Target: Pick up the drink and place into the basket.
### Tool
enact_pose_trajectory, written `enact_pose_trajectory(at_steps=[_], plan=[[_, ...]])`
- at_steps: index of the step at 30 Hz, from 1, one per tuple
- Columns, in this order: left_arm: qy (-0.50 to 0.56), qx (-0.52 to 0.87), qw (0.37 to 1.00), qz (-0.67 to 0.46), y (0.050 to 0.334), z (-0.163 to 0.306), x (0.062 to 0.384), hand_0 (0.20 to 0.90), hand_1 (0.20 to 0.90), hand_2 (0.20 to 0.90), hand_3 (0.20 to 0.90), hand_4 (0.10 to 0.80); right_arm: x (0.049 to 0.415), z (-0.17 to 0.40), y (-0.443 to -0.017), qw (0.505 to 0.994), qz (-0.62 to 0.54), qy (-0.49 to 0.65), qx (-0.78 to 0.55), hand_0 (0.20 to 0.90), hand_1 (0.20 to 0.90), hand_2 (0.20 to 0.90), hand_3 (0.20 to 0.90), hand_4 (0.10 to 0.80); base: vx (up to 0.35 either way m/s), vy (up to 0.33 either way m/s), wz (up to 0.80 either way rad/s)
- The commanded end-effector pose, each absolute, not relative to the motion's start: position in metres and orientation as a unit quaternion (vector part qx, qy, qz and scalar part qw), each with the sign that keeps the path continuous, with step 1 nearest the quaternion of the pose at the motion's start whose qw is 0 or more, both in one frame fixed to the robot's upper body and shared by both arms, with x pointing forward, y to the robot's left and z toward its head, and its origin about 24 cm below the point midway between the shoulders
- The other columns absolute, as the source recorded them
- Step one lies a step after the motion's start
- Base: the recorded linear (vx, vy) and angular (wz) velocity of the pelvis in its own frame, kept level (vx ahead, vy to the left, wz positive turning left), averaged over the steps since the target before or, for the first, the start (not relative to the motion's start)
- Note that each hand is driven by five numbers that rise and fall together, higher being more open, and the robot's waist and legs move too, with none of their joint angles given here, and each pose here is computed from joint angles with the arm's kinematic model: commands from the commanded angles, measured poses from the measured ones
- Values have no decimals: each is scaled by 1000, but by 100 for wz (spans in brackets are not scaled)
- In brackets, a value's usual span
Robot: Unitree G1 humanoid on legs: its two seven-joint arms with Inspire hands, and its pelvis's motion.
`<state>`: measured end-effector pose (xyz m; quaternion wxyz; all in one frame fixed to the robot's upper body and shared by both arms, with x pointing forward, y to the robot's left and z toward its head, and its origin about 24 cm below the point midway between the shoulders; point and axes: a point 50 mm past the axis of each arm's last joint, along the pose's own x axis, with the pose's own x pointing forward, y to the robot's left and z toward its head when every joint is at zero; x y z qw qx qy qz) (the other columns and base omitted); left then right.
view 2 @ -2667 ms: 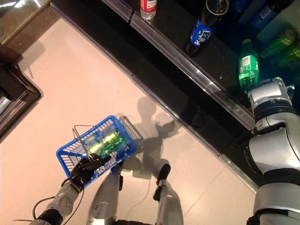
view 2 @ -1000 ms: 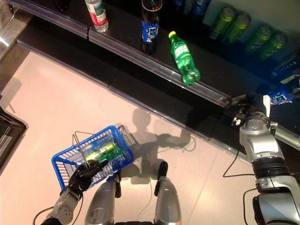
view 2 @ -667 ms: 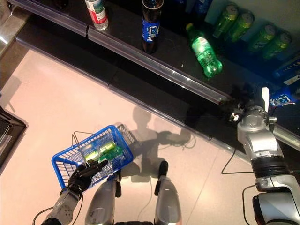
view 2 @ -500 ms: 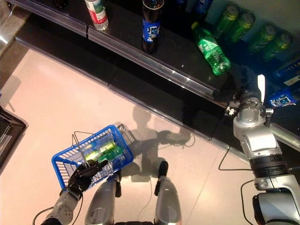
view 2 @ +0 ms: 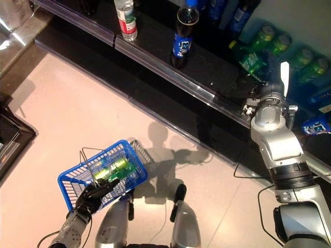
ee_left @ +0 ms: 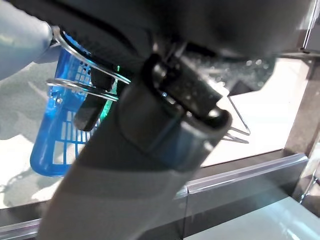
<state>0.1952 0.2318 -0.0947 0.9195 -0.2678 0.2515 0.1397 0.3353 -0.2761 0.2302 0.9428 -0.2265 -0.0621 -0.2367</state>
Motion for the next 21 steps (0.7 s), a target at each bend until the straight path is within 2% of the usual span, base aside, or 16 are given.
enact_pose_trajectory(at_steps=[1,12,17,21], plan=[[127,-243,955,113,246,-57,207,300,300,300,200,100,335,283,-268,908,-256,-158,-293,900,900,900,900,800,46,-141,-1],[173,-232,945,152,250,-74,191,300,300,300,200,100,343,253,-261,903,-201,-95,-367,900,900,900,900,800,24,-154,-2],[192,-245,930,193,252,-86,177,300,300,300,200,100,342,228,-254,897,-155,-68,-409,900,900,900,900,800,24,-222,-24],[205,-253,923,205,250,-91,172,300,300,300,200,100,339,214,-252,897,-143,-55,-414,900,900,900,900,800,76,-74,-10]])
